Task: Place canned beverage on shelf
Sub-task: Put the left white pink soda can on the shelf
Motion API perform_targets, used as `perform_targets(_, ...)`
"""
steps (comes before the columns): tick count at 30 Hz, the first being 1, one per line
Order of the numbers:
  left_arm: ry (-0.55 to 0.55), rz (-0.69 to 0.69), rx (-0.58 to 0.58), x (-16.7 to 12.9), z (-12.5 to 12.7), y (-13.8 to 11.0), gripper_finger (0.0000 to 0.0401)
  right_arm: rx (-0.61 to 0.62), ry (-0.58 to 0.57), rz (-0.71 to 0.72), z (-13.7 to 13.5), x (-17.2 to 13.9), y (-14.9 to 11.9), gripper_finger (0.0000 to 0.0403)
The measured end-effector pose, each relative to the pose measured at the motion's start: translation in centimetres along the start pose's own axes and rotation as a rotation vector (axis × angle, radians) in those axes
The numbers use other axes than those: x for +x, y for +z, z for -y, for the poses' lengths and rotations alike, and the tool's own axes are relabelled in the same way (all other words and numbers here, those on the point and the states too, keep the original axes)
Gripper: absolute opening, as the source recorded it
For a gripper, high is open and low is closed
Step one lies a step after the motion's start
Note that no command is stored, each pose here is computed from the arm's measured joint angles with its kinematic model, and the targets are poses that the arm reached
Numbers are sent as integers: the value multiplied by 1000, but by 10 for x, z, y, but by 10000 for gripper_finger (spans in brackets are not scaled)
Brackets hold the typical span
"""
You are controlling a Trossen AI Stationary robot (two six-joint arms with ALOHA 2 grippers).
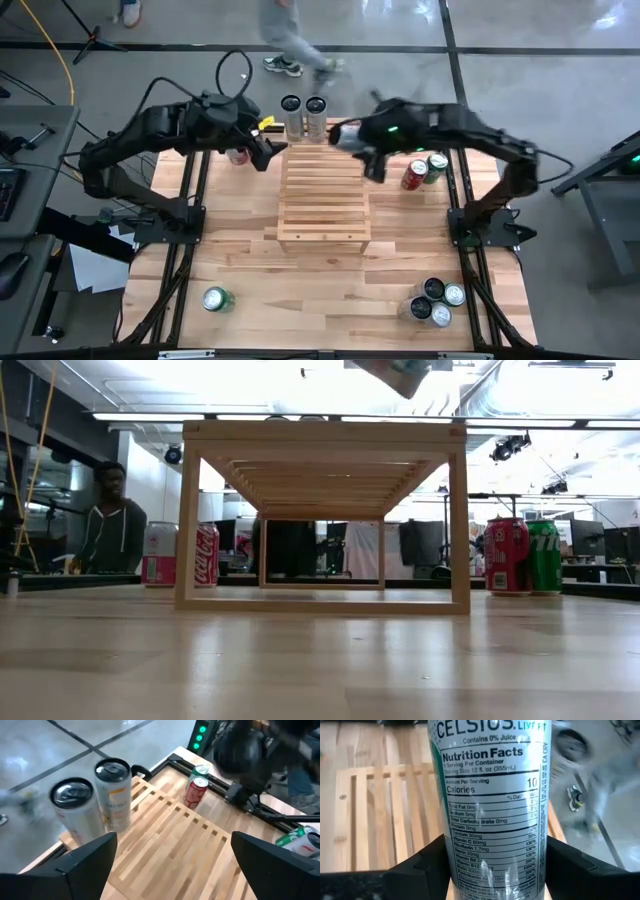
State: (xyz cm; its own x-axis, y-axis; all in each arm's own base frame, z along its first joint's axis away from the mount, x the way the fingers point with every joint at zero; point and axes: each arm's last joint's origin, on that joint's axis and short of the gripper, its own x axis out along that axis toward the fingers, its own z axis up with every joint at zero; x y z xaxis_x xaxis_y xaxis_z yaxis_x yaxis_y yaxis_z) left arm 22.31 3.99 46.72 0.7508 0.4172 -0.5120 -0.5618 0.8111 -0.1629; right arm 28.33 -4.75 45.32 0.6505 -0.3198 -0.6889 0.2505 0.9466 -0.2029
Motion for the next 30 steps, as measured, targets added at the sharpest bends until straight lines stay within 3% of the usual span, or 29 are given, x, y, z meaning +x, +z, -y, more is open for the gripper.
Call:
perform_targets(5, -115, 108, -45, 11, 2, -33, 380, 208, 3, 182, 14, -28, -49, 236)
perform_targets(9, -343, 300, -105, 13, 3, -51, 381, 405, 82, 497, 11, -29, -89, 236)
perform_targets(13, -522, 475, -158, 10, 2, -58, 381, 519, 226, 784, 1, -10, -117, 236)
perform_targets(17, -562, 540, -190, 4, 0, -57, 381, 568, 325, 946, -6, 11, -134, 236)
perform_targets(22, -569, 555, -194, -2, -2, -56, 381, 565, 328, 988, -9, 24, -143, 236)
perform_targets(30, -572, 568, -207, -5, -3, -55, 381, 458, 84, 930, -2, 51, -141, 236)
